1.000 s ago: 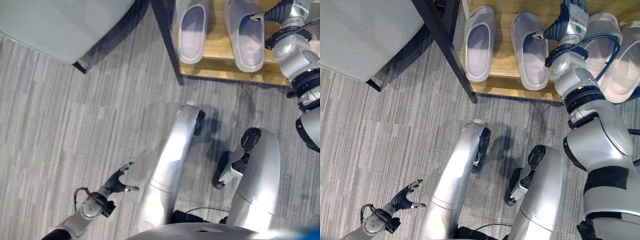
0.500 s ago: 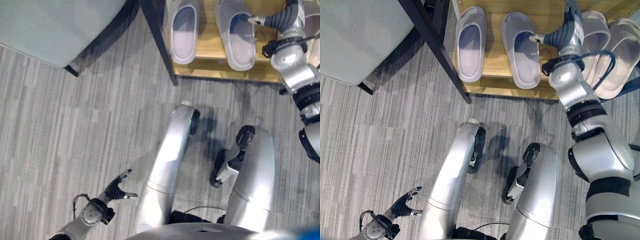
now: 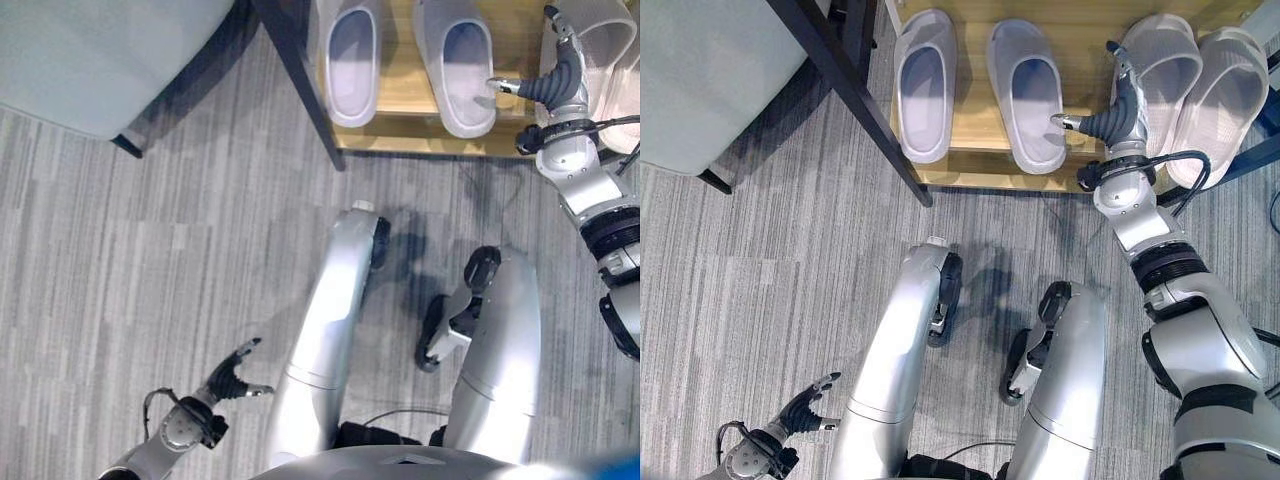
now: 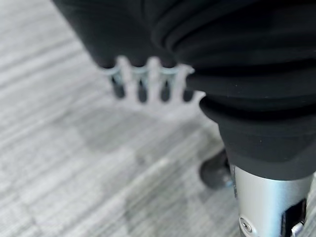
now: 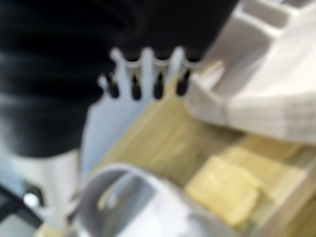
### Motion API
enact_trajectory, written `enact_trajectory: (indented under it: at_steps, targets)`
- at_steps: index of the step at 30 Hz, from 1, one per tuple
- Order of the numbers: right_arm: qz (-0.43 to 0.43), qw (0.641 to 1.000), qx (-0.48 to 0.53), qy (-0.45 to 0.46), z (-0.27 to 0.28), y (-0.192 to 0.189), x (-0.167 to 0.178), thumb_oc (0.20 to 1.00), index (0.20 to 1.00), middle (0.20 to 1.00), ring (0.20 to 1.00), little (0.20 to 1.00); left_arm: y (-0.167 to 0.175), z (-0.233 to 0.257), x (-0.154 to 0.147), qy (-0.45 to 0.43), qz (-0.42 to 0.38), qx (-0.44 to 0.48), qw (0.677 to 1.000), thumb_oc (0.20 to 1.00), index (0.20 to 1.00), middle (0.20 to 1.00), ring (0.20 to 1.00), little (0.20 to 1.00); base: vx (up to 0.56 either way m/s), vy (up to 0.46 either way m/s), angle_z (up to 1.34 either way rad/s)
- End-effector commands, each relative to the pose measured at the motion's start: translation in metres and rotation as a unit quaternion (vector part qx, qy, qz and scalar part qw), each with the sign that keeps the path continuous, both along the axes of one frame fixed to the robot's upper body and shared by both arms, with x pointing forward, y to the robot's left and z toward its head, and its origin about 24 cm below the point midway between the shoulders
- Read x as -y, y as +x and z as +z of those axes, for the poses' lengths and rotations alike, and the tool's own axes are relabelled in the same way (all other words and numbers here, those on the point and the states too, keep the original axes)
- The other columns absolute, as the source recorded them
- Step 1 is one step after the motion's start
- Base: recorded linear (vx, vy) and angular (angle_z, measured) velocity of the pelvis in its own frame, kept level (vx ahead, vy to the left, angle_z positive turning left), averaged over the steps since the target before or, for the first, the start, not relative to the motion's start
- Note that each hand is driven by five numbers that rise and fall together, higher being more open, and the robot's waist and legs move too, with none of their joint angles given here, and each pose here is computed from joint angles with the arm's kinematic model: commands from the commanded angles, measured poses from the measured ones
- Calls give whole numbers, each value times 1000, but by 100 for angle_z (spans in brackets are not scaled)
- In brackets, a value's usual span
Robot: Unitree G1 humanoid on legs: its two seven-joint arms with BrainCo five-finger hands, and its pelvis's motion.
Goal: Arrange the slippers neatly on the shoe rack.
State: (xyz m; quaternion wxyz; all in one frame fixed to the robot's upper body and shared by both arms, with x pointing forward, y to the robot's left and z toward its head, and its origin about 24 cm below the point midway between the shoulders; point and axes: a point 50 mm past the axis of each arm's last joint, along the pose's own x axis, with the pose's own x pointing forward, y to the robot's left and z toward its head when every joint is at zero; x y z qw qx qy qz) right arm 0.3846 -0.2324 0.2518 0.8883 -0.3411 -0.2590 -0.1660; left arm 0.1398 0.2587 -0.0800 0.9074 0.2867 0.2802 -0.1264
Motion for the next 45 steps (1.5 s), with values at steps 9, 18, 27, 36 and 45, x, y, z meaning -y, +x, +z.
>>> enact_trajectory:
  at_steps: [9,18,27,36,45]
  targets:
    - [41,998,-12,-40,-21,-10,-12,1000,1000,1000,1000,1000,-37,-13,14,-9,-9,-39,999,1000,1000,1000,1000,1000,0,0,0]
    - [61,996,-48,-43,-43,-9,-24,1000,1000,1000,1000,1000,-43,-14,13,-3,-11,-48,999,1000,1000,1000,1000,1000,0,0,0]
    - [101,994,-47,-9,-43,-5,-48,1000,1000,1000,1000,1000,-41,-15,12,3,-13,-51,999,1000,1000,1000,1000,1000,0,0,0]
    - [109,992,-59,12,-42,5,-66,1000,1000,1000,1000,1000,-38,-18,10,17,-14,-52,998,1000,1000,1000,1000,1000,0,0,0]
    - [125,989,-73,43,-42,16,-92,1000,1000,1000,1000,1000,-34,-20,16,17,-22,-50,998,1000,1000,1000,1000,1000,0,0,0]
